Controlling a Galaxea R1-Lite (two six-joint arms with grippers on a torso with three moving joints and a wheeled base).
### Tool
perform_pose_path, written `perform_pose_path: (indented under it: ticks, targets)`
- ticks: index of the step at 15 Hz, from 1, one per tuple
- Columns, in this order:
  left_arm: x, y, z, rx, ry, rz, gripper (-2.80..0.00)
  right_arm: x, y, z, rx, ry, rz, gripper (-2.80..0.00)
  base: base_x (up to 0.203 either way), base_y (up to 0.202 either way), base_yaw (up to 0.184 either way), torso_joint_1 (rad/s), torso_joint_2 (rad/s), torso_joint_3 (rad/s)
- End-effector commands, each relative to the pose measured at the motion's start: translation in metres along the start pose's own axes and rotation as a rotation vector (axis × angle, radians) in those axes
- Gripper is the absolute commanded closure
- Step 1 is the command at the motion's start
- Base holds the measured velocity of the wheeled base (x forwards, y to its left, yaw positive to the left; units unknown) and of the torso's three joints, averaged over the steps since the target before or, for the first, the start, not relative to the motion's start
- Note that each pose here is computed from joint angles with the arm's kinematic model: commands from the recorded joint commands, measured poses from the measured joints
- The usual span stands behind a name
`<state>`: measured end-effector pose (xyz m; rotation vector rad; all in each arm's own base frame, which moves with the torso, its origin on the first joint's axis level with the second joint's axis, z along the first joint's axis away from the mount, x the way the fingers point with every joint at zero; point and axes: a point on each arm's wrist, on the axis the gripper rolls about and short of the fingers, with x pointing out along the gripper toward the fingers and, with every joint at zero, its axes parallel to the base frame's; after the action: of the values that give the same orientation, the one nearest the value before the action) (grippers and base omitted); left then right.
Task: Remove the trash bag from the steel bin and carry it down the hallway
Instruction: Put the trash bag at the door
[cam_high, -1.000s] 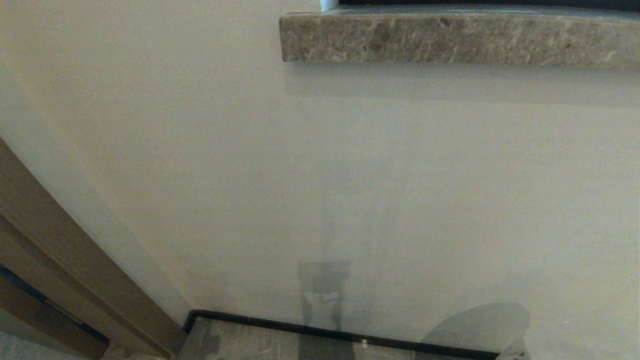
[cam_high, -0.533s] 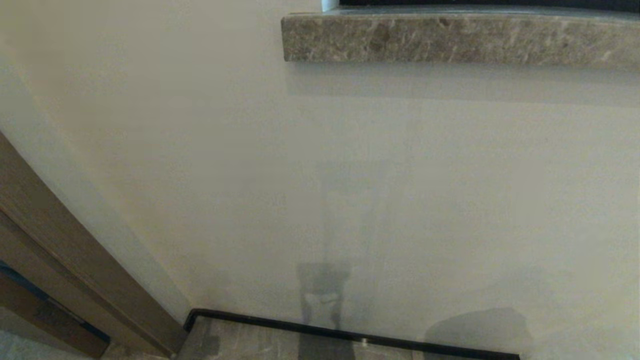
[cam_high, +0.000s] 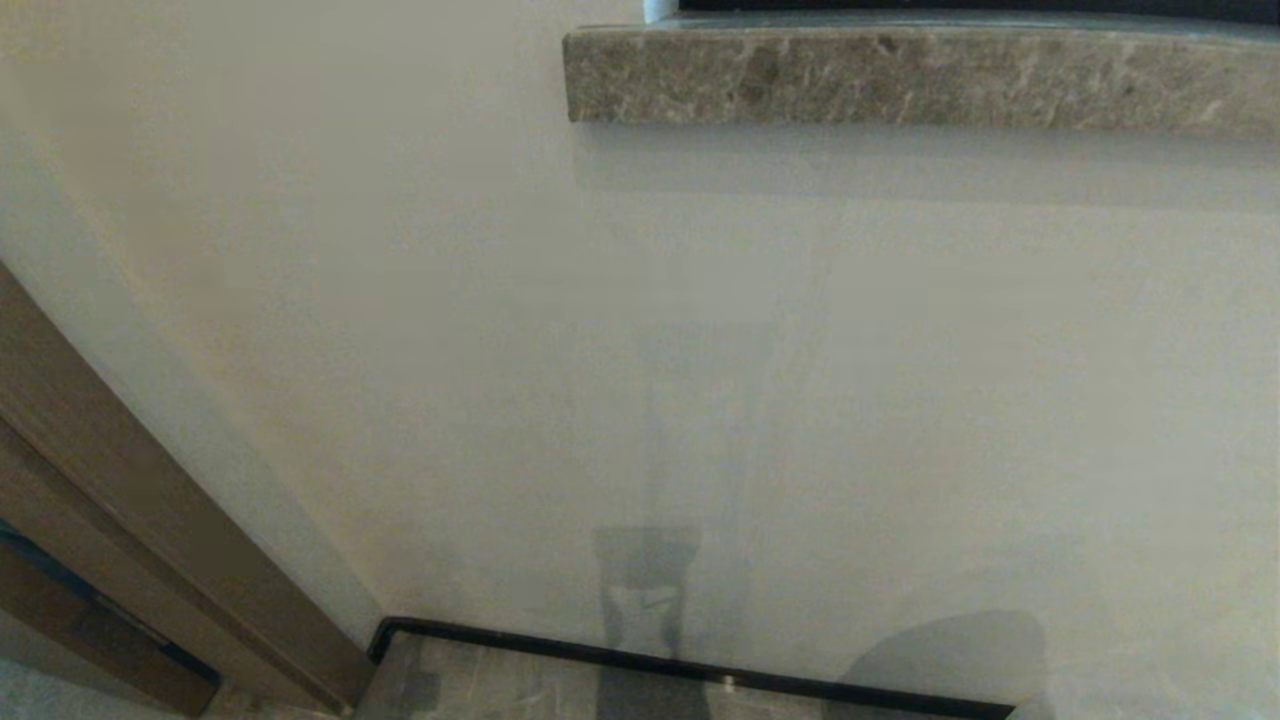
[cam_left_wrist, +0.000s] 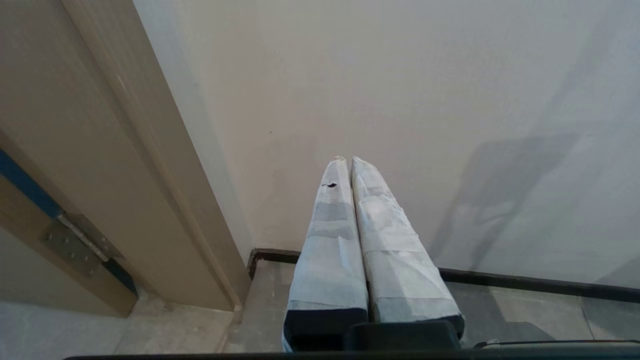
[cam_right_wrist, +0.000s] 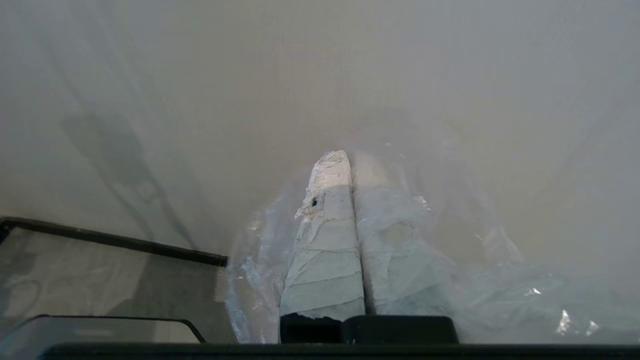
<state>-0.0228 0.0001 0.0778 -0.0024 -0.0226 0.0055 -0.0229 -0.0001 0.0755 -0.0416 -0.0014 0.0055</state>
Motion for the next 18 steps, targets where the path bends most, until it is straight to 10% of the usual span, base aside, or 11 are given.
perform_pose_path:
  ticks: [1,18]
  targets:
    - [0.001,0.0,-0.003,0.0,0.012,0.001,0.0,0.0,0.0,0.0,-0.01,0.002,-0.004,0.0,0.0,0.0,0.0,0.0,0.0,0.0]
    - [0.001,0.0,-0.003,0.0,0.011,0.001,0.0,0.001,0.001,0.029,-0.021,0.324,0.104,0.0,0.0,0.0,0.0,0.0,0.0,0.0]
